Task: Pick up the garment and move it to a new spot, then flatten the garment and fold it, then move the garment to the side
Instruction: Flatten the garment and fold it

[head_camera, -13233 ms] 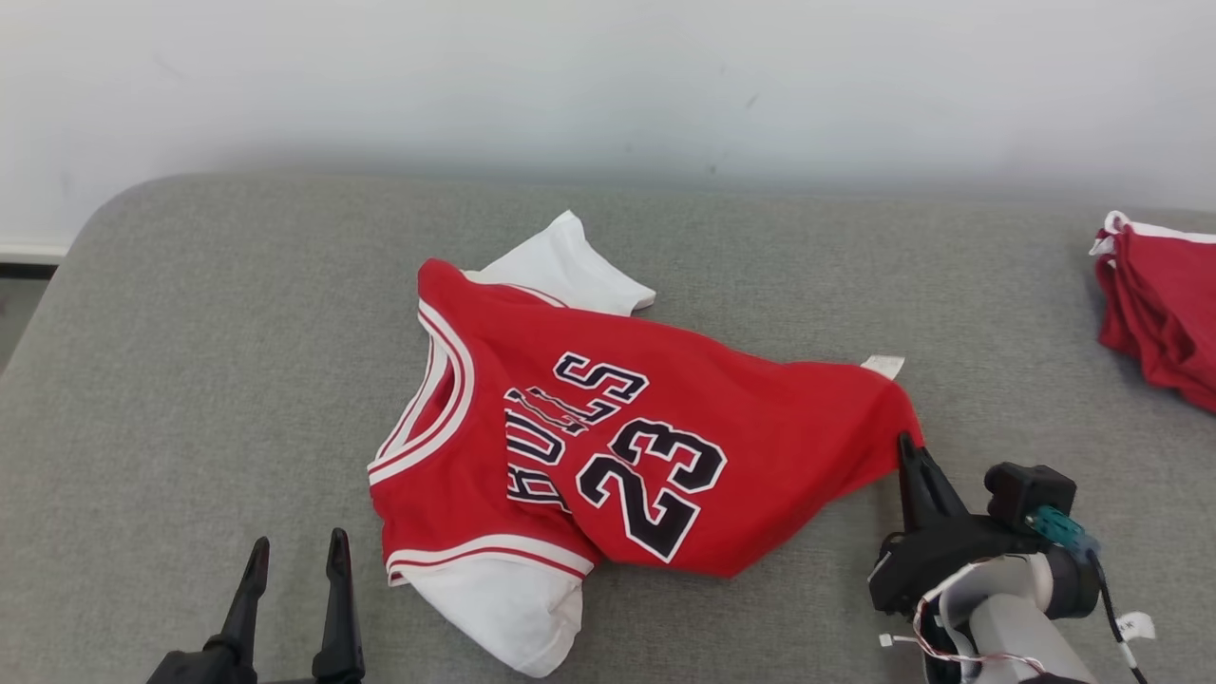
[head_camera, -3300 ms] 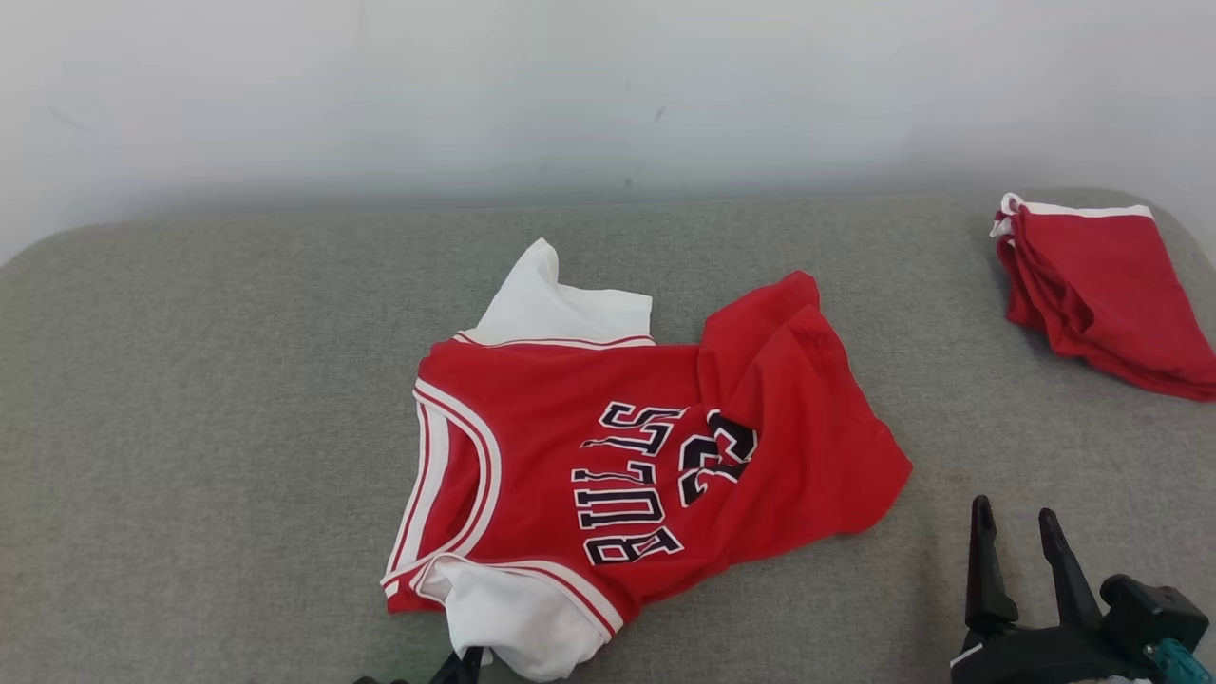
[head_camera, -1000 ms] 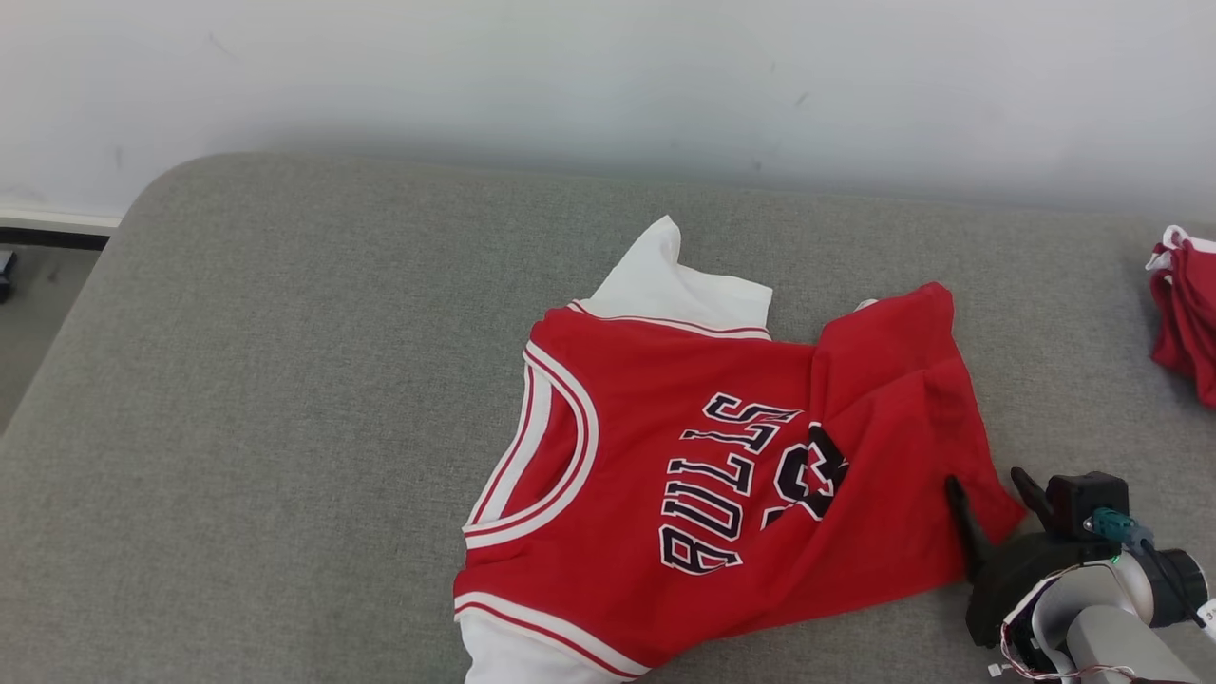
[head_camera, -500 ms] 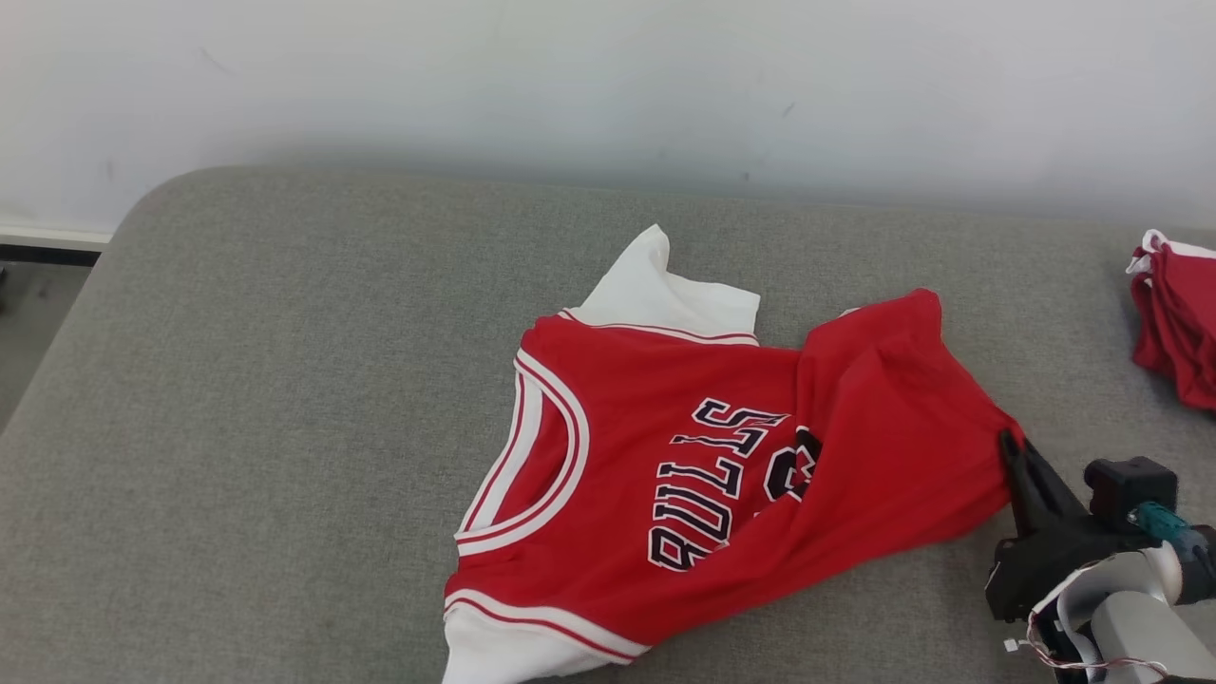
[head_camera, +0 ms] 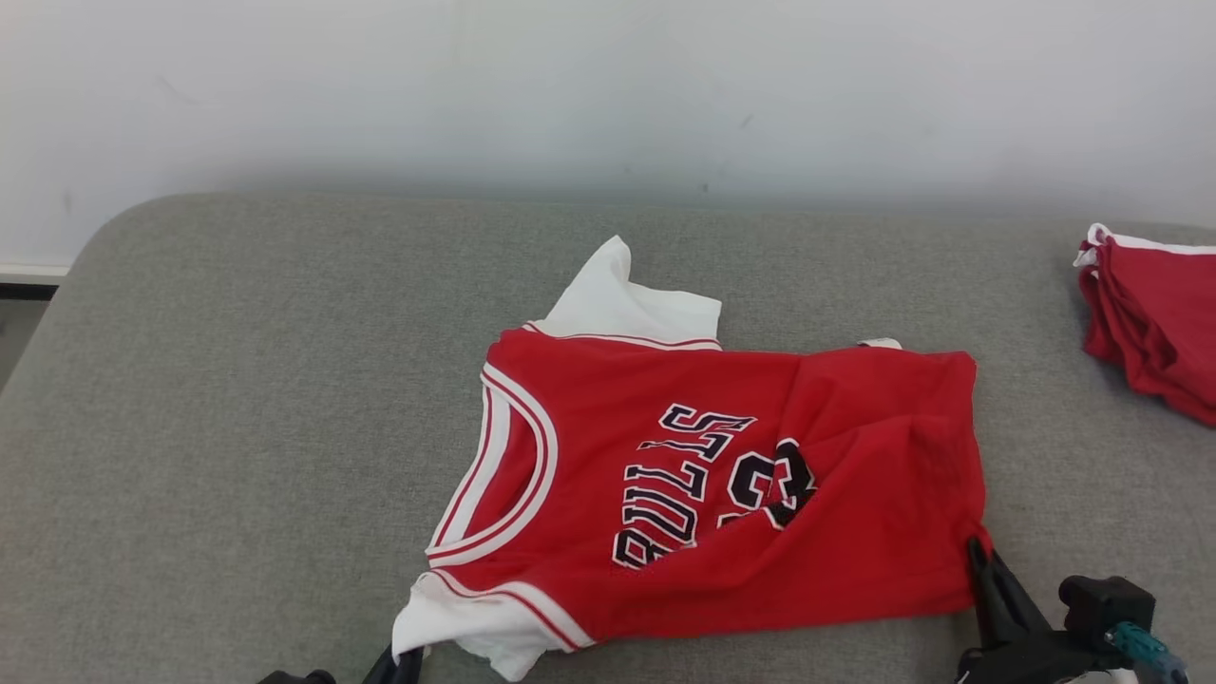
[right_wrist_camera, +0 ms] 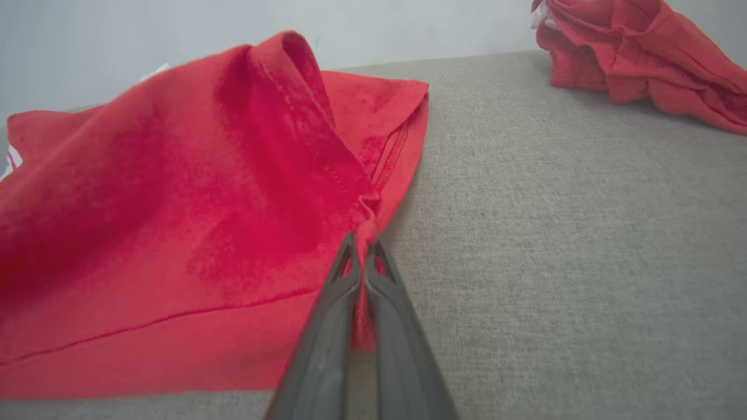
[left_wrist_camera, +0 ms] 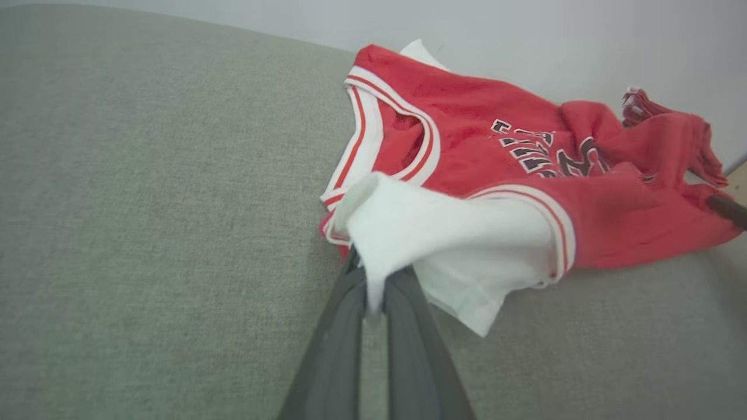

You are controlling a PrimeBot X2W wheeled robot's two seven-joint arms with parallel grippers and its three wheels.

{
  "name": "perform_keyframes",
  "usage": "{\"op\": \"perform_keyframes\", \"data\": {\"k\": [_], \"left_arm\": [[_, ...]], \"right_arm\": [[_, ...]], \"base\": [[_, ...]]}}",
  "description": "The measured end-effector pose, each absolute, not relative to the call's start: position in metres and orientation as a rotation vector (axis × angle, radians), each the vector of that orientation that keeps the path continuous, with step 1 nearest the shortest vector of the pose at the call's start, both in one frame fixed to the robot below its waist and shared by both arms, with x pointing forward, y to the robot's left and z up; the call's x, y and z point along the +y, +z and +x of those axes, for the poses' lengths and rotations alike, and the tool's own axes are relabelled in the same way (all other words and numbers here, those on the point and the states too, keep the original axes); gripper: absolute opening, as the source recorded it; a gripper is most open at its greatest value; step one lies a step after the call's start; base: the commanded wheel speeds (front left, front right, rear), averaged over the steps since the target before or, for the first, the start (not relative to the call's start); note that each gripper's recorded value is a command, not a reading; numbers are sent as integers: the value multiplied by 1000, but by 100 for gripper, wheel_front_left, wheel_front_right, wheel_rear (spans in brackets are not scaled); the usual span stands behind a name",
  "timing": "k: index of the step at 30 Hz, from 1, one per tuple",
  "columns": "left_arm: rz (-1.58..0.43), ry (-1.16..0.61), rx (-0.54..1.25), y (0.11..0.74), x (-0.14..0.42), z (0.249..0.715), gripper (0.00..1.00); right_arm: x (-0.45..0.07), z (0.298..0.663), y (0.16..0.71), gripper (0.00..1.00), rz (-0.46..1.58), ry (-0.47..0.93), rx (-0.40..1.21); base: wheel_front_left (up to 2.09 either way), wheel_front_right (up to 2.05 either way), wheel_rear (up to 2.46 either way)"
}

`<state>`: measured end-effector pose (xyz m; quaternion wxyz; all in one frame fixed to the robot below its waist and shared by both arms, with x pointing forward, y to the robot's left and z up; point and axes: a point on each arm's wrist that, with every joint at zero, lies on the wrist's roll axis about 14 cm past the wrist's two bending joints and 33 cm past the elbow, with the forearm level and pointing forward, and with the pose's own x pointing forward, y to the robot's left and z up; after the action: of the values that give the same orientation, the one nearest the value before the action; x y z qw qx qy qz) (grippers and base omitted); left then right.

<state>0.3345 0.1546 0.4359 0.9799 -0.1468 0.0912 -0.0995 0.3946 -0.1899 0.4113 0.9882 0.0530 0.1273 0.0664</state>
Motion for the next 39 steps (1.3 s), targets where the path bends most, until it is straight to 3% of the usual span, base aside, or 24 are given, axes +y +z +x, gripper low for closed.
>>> {"op": "perform_keyframes", "data": {"k": [2, 3, 4, 5, 6, 7, 8, 9, 29, 30, 31, 33, 34, 39], "left_arm": [[-290, -205, 226, 424, 154, 335, 0], [-287, -215, 246, 419, 152, 334, 0], [-283, -227, 268, 413, 148, 333, 0], [-283, -234, 287, 408, 145, 332, 0], [-279, -241, 301, 404, 143, 331, 0], [-280, -241, 306, 403, 142, 331, 26], [-288, -237, 306, 403, 142, 333, 84], [-291, -237, 305, 403, 141, 333, 100], [-284, -215, 282, 407, 144, 318, 100], [-287, -218, 284, 406, 143, 318, 100], [-297, -218, 287, 406, 140, 317, 100], [-318, -216, 302, 402, 137, 317, 19], [-315, -223, 308, 401, 135, 317, 0], [-322, -238, 288, 407, 131, 326, 0]], "right_arm": [[-188, 391, 410, 0, 121, 129, 259], [-187, 390, 409, 30, 123, 129, 260], [-188, 388, 408, 84, 123, 125, 265], [-189, 386, 406, 100, 125, 119, 270], [-192, 384, 405, 100, 127, 110, 273], [-195, 382, 405, 100, 128, 100, 273], [-198, 382, 406, 100, 128, 92, 271], [-200, 381, 406, 100, 127, 87, 269], [-198, 378, 407, 100, 103, 103, 268], [-198, 377, 406, 41, 103, 101, 273], [-198, 377, 405, 0, 103, 100, 277], [-198, 375, 401, 0, 103, 99, 291], [-198, 374, 400, 0, 104, 99, 296], [-199, 379, 410, 0, 106, 95, 258]], "base": [[0, 0, 0], [0, 0, 0], [0, 0, 0], [0, 0, 0], [0, 0, 0], [0, 0, 0], [0, 0, 0], [0, 0, 0], [0, 0, 0], [0, 0, 0], [0, 0, 0], [0, 0, 0], [0, 0, 0], [0, 0, 0]]}}
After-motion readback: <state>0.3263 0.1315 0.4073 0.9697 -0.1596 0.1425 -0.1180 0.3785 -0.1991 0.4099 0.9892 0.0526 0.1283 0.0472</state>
